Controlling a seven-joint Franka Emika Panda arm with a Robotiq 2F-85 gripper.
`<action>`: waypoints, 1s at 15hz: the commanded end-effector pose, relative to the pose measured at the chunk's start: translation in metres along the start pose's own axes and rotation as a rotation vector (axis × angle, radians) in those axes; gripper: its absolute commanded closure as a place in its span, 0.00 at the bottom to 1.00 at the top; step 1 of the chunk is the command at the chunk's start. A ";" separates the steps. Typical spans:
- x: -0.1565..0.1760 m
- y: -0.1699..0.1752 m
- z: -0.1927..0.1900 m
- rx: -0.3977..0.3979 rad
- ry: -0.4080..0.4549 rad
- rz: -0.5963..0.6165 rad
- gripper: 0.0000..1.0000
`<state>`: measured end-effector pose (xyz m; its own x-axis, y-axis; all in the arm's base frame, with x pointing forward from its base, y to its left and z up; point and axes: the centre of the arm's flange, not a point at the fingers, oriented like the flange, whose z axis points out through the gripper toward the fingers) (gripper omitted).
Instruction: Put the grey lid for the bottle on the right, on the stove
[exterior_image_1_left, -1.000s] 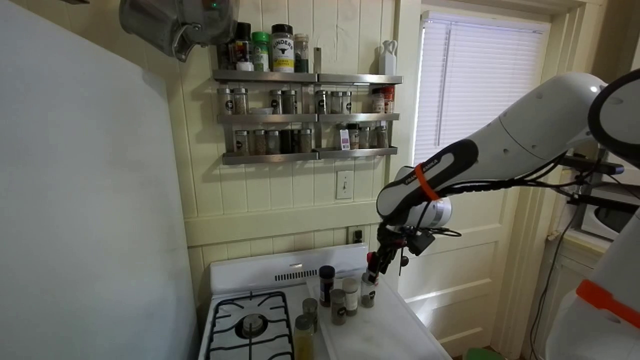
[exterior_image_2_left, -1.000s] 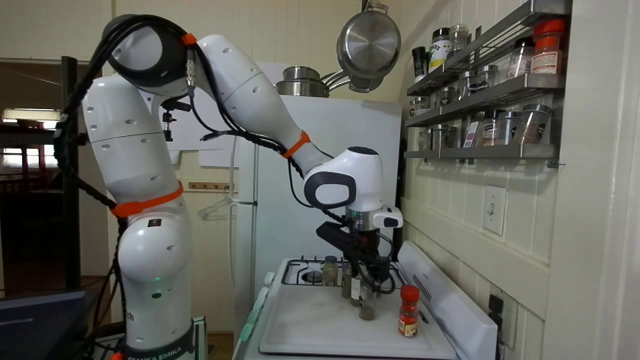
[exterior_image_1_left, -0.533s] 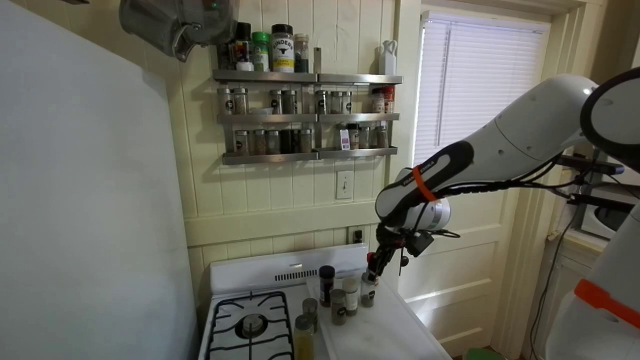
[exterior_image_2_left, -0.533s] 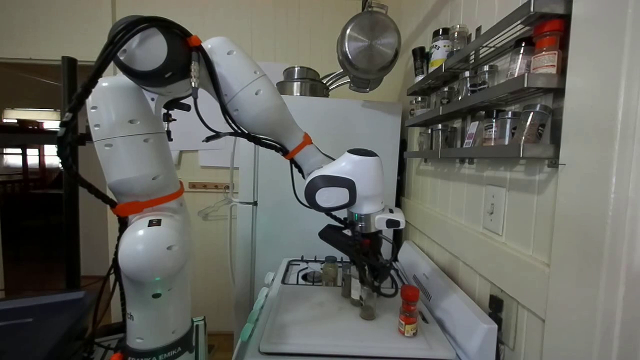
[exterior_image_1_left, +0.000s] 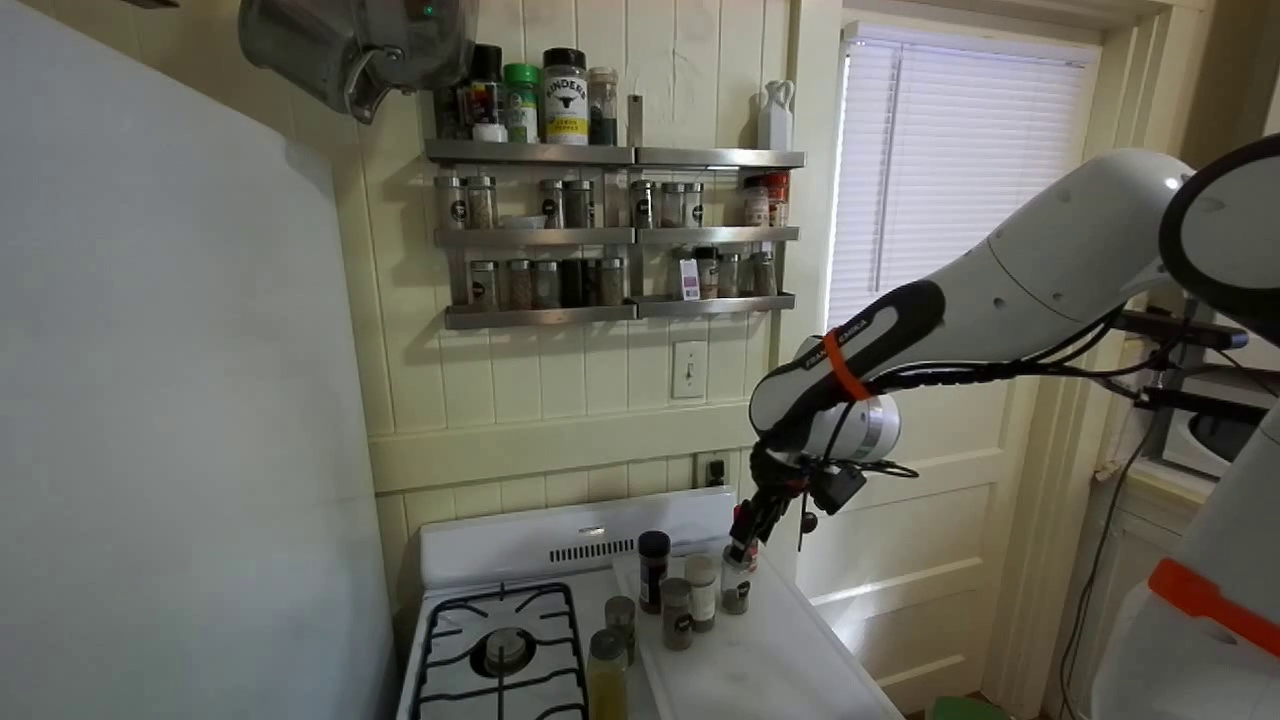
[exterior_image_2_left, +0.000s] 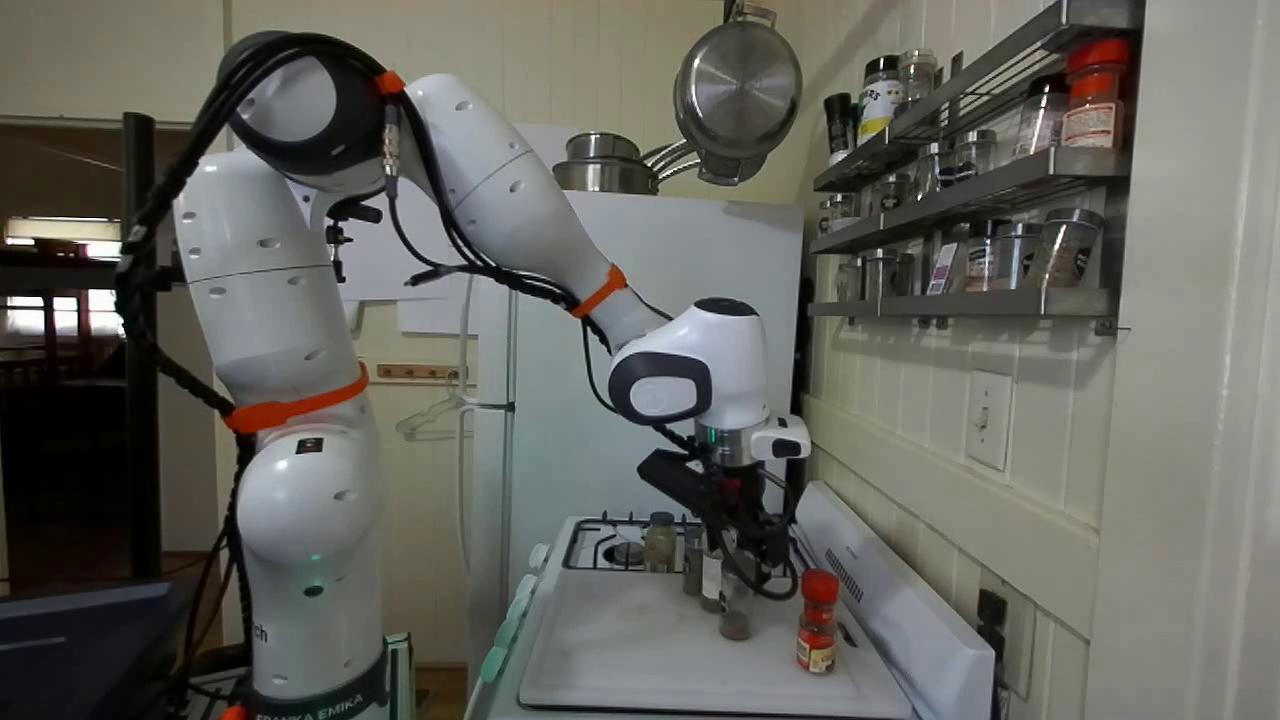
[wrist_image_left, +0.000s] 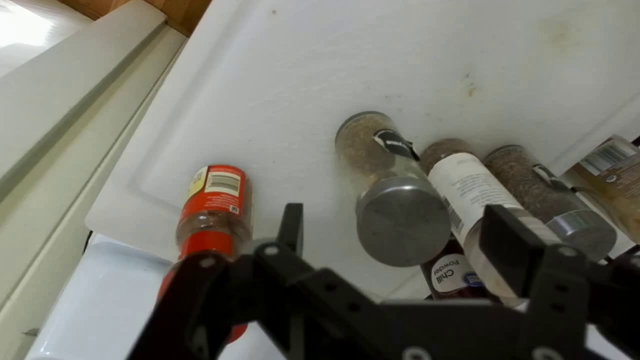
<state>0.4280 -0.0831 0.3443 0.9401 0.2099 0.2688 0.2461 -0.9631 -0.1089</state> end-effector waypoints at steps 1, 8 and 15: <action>-0.001 0.000 0.010 0.016 0.030 -0.009 0.00; 0.002 -0.001 0.019 0.029 0.041 -0.013 0.46; 0.004 -0.003 0.022 0.027 0.044 -0.024 0.49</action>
<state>0.4327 -0.0770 0.3347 0.9302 0.2202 0.2936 0.2666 -0.9553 -0.1281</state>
